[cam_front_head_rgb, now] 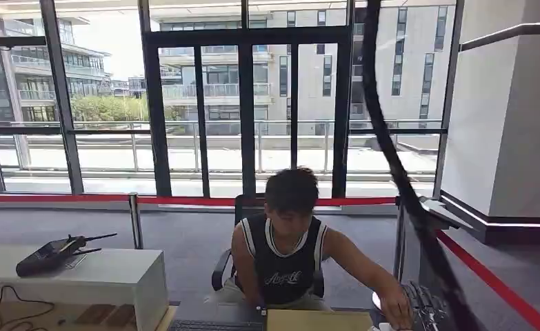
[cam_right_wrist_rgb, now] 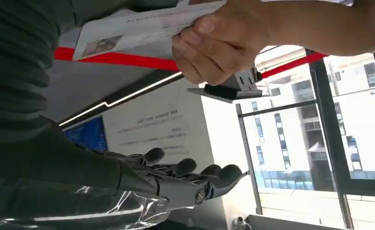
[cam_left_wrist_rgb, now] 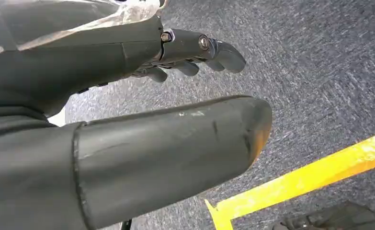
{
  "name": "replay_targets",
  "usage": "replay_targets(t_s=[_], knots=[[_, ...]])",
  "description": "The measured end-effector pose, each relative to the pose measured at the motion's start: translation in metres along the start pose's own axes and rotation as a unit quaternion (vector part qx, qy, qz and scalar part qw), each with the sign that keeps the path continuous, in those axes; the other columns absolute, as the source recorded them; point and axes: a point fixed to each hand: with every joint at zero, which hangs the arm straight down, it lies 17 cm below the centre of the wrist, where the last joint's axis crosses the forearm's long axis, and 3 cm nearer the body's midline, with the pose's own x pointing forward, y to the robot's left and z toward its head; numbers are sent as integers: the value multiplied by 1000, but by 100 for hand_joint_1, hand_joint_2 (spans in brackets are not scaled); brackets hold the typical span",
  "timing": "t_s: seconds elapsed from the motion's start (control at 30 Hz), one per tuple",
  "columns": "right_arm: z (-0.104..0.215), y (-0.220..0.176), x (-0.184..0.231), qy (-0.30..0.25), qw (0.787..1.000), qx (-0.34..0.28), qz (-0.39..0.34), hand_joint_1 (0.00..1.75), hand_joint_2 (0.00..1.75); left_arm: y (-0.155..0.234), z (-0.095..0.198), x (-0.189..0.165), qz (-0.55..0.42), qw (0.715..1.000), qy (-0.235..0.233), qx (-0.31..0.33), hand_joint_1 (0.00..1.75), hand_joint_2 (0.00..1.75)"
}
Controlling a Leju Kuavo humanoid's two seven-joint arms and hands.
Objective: Pass the card to the sensor for recognition and then transmit it.
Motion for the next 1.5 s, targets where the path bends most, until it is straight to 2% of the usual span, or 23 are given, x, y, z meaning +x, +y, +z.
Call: replay_targets(t_s=[0.1, 0.5, 0.6, 0.67, 0.77, 0.8, 0.83, 0.97, 1.17, 1.5], knots=[[1, 2, 1, -1, 1000, 1, -1, 175, 175, 0, 0, 0, 0, 1000, 0, 0, 0, 0], [2, 4, 7, -8, 1000, 3, -3, 175, 175, 0, 0, -1, 1, 1000, 3, 0, 0, 0], [3, 4, 10, -14, 1000, 0, -5, 161, 175, 0, 0, -1, 2, 1000, 4, 0, 0, 0], [3, 3, 12, -14, 1000, -2, -8, 162, 175, 0, 0, -1, 2, 1000, 4, 0, 0, 0], [3, 3, 14, -15, 1000, -3, -11, 155, 175, 0, 0, -1, 2, 1000, 4, 0, 0, 0], [3, 3, 15, -16, 1000, -4, -12, 161, 175, 0, 0, -2, 3, 1000, 5, -1, 0, 0], [3, 3, 16, -18, 1000, -4, -13, 157, 175, 0, 0, -2, 3, 1000, 5, -1, 0, 0], [3, 3, 21, -22, 999, -9, -22, 175, 175, 0, 0, -2, 5, 1000, 6, -1, 0, 0], [6, 7, 26, -26, 999, -6, -30, 175, 175, 0, 0, -2, 9, 1000, 7, -1, 0, 0], [50, 64, 13, -12, 998, 61, -25, 175, 175, 0, 0, -7, 16, 1000, 23, 0, 0, 0]])
